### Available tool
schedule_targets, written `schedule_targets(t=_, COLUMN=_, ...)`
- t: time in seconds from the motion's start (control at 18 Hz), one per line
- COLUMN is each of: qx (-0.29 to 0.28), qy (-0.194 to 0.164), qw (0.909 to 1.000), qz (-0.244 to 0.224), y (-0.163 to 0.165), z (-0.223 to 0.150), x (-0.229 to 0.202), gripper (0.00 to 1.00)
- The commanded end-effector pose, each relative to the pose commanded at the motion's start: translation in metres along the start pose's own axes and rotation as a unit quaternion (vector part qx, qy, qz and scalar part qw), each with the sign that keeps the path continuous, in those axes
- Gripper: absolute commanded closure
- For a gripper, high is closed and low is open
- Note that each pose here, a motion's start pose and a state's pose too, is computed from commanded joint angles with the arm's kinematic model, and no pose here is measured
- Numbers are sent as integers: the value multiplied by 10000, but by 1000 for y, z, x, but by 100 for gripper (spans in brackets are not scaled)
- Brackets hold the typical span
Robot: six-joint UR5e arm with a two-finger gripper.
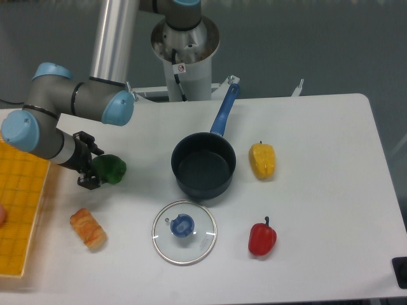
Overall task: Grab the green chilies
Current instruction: 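Lower the open gripper around the green bell pepper, then close the gripper on the green bell pepper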
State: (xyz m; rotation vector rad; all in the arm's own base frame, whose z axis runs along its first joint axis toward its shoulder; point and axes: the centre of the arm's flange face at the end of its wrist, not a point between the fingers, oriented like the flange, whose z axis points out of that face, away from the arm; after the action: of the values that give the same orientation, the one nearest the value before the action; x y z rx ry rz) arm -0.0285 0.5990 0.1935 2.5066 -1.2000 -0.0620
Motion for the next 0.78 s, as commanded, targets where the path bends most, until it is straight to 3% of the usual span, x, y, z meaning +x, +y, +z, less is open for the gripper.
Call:
schedule_targets(t=0.06, qx=-24, qy=-4, qw=10000, qz=2, y=0, z=1, x=0, gripper=15)
schedule_targets(t=0.17, qx=-31, qy=-7, qw=10000, qz=-44, y=4, z=1, x=-3, gripper=22)
schedule_targets(t=0.22, qx=-40, qy=15, qw=10000, qz=-45, y=4, z=1, x=-3, gripper=30)
schedule_targets(t=0.33, qx=-36, qy=25, qw=10000, qz=-74, y=8, z=0, x=-4, gripper=31)
schedule_targets(t=0.39, qx=-36, qy=42, qw=9999, qz=-100, y=11, z=0, x=-6, gripper=37)
schedule_targets(t=0.78, qx=124, qy=-72, qw=9991, qz=-400, y=39, z=-25, x=-15, gripper=42)
